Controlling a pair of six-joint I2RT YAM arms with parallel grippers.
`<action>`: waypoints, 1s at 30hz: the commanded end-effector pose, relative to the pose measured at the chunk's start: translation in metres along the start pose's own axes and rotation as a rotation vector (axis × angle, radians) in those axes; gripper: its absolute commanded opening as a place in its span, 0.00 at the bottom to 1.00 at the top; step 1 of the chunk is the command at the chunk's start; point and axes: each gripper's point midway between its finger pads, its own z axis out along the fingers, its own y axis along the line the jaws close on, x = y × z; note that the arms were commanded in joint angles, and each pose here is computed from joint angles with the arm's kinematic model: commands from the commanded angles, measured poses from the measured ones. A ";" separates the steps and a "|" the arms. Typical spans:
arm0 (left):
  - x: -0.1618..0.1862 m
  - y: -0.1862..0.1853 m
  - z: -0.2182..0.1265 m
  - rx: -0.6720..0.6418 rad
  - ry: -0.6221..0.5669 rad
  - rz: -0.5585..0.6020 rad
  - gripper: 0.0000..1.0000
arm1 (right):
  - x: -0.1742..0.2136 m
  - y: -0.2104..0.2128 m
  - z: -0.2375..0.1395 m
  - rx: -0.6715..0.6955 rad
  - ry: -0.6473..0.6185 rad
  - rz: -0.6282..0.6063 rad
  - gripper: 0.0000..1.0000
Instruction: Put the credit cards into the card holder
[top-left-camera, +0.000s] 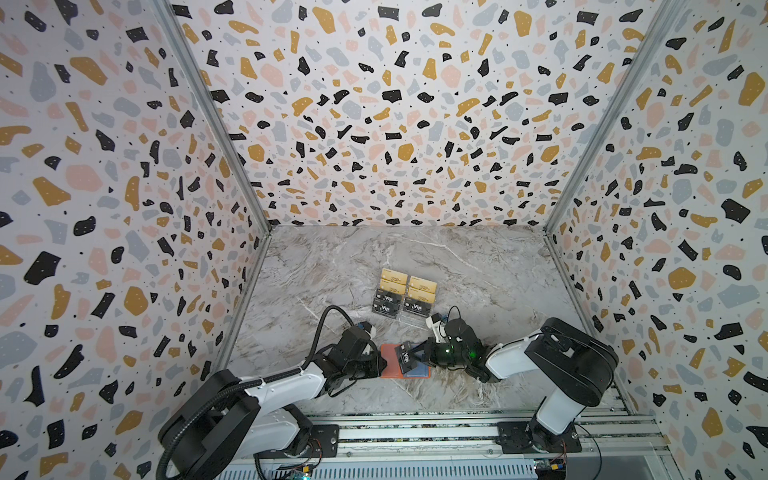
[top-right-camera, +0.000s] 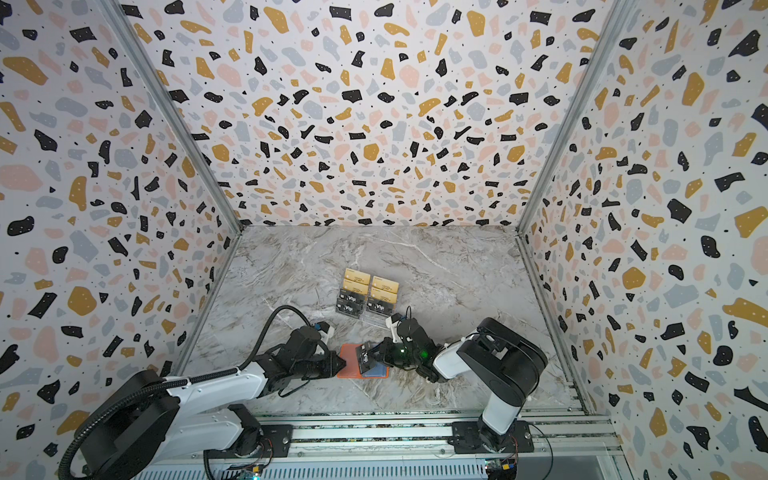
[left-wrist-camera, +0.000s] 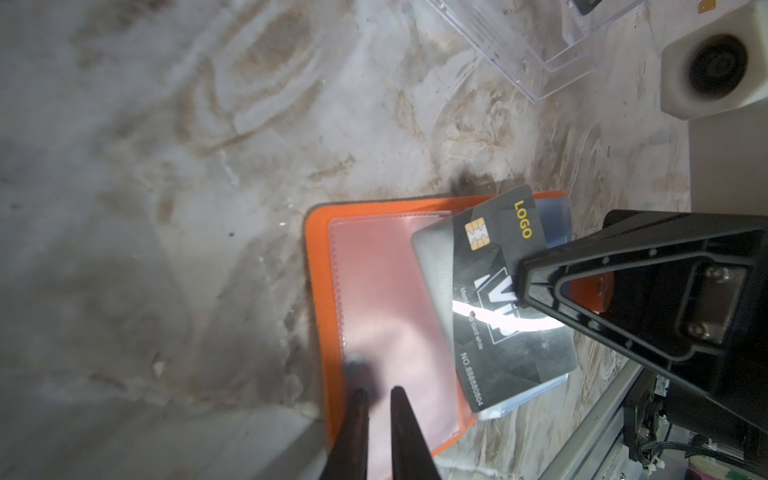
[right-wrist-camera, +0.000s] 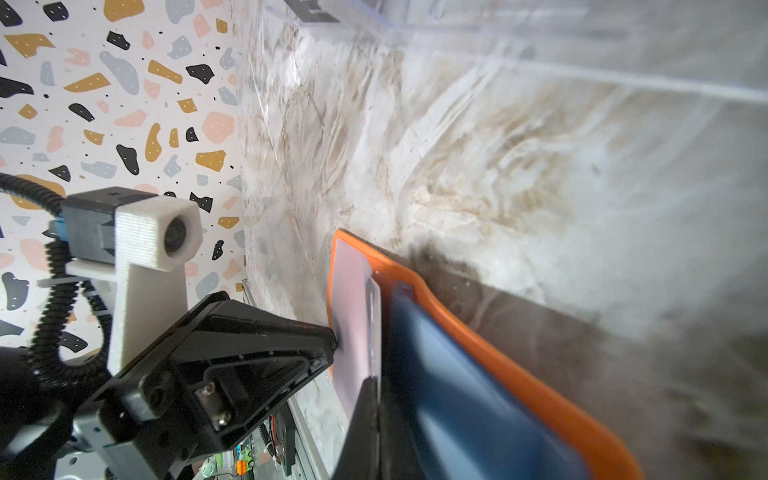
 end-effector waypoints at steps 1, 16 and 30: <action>0.016 0.009 0.000 -0.023 0.045 0.002 0.15 | 0.002 -0.007 0.001 0.017 -0.012 0.017 0.00; 0.018 0.010 0.001 -0.022 0.051 -0.003 0.15 | 0.004 -0.011 0.003 0.008 -0.060 0.013 0.00; 0.019 0.010 0.000 -0.016 0.049 -0.009 0.15 | 0.005 -0.007 0.007 -0.003 -0.102 0.009 0.00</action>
